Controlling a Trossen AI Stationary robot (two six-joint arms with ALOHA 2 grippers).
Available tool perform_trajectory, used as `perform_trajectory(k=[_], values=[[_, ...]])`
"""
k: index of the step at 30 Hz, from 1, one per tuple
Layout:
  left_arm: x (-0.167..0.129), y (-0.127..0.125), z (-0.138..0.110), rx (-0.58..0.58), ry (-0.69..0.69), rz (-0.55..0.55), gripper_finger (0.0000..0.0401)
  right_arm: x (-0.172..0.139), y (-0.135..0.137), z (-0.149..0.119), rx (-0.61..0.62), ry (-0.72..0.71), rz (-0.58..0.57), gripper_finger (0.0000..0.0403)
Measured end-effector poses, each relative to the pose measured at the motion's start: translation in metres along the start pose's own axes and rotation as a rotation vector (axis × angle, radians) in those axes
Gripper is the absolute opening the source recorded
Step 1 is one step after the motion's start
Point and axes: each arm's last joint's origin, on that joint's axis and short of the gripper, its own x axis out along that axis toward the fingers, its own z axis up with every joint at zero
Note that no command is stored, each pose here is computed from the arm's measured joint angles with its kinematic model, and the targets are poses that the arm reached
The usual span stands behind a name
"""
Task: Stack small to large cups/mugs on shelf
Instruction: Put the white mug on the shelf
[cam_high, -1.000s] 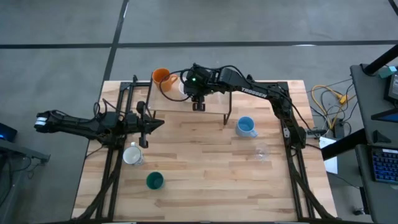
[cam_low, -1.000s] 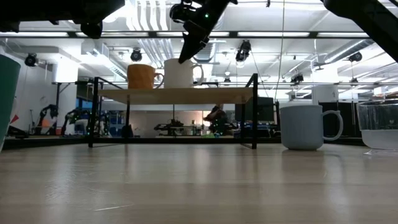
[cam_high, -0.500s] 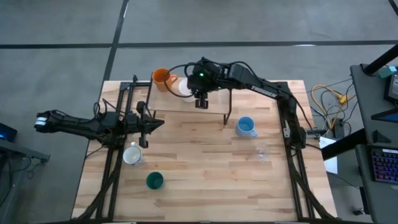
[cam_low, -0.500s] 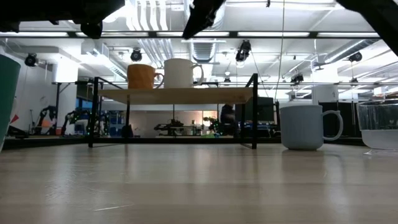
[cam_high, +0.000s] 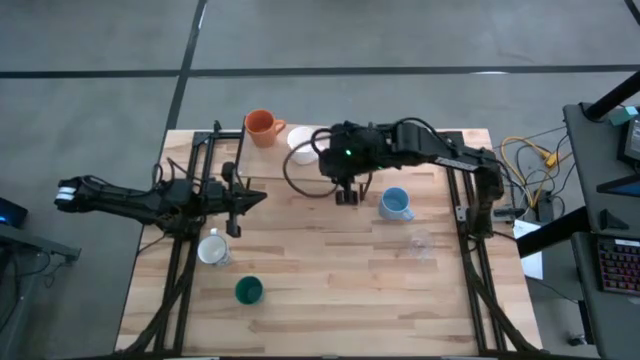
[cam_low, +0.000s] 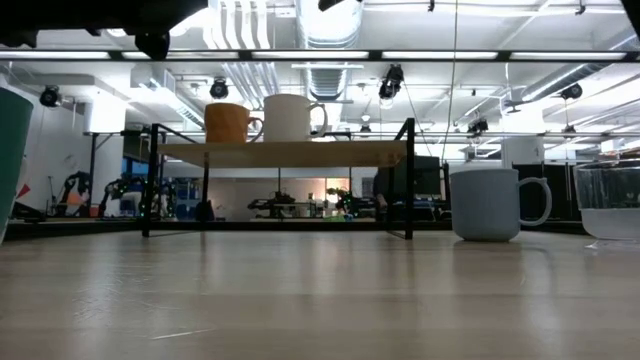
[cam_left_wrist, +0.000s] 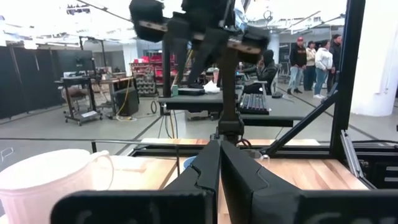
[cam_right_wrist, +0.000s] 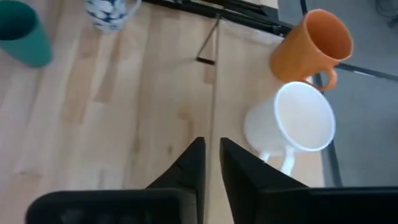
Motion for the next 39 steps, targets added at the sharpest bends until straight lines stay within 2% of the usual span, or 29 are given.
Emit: perform_trajectory(k=[10, 21, 35, 39], values=[[0.020, -0.005, -0.004, 0.002, -0.010, 0.002, 0.0000, -0.036, 0.030, -0.027, 0.000, -0.159, 0.022, 0.0011], [0.055, -0.012, -0.017, 0.002, 0.127, 0.029, 0.0000, -0.052, 0.044, -0.086, 0.015, -0.350, 0.000, 0.0012], [0.115, 0.005, -0.036, 0.017, 0.266, 0.177, 0.0000, -0.044, 0.057, -0.153, 0.012, -0.544, -0.045, 0.0012], [0.128, 0.015, -0.042, 0.033, 0.291, 0.278, 0.0000, -0.042, 0.060, -0.168, 0.013, -0.588, -0.057, 0.0012]])
